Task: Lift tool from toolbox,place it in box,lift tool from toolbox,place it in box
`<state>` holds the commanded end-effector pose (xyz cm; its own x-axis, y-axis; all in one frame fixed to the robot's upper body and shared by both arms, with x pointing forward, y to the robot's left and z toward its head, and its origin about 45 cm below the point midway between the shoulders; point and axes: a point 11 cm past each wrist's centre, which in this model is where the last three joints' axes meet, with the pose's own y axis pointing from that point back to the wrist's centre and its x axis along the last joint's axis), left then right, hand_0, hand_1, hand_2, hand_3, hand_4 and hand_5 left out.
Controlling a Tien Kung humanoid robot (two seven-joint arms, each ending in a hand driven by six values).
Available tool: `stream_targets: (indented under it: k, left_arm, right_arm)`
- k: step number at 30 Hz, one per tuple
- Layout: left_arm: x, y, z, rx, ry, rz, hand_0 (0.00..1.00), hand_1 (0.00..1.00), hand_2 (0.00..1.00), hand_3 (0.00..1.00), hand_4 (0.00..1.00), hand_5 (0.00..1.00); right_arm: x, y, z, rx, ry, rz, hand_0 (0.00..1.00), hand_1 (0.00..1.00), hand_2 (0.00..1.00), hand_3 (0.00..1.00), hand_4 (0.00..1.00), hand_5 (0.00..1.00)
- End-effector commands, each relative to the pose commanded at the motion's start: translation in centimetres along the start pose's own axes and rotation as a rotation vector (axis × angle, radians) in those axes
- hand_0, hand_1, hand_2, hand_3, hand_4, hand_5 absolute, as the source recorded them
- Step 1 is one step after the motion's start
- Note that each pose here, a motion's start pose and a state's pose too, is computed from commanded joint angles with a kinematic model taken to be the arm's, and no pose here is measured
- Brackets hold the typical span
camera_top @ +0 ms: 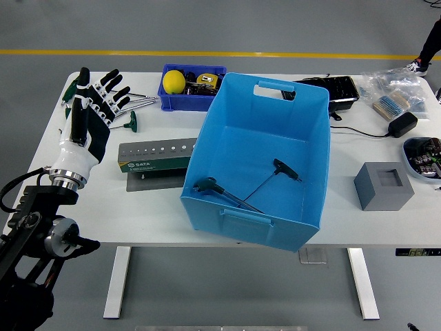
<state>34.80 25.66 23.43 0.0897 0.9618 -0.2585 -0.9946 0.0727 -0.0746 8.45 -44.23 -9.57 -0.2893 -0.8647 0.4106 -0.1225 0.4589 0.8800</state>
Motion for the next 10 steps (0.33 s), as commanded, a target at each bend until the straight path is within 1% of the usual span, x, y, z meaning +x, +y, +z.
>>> stream_targets:
  k: [4, 6, 8, 10]
  left_arm:
    - [-0.1, 0.4, -1.1, 0.03, 0.015, 0.006, 0.873, 0.864, 0.918, 0.837, 0.998, 0.998]
    - [-0.3, 0.3, -1.5, 0.048, 0.003, -0.006, 0.873, 0.864, 0.918, 0.837, 0.998, 0.998]
    - [-0.4, 0.2, -1.4, 0.051, -0.017, -0.015, 0.873, 0.864, 0.918, 0.837, 0.998, 0.998]
    - [-0.3, 0.1, -1.3, 0.045, -0.019, -0.01, 0.873, 0.864, 0.918, 0.837, 0.998, 0.998]
  right_arm:
    - [0.1, 0.0, 0.0, 0.002, -0.001, 0.002, 0.675, 0.677, 0.738, 0.59, 0.833, 0.763]
    - [0.3, 0.0, -0.4, 0.008, 0.012, 0.004, 0.675, 0.677, 0.738, 0.59, 0.833, 0.763]
    - [0.3, 0.0, -0.4, 0.007, 0.013, 0.006, 0.675, 0.677, 0.738, 0.59, 0.833, 0.763]
    - [0.2, 0.0, 0.0, 0.0, 0.003, 0.007, 0.675, 0.677, 0.738, 0.59, 0.833, 0.763]
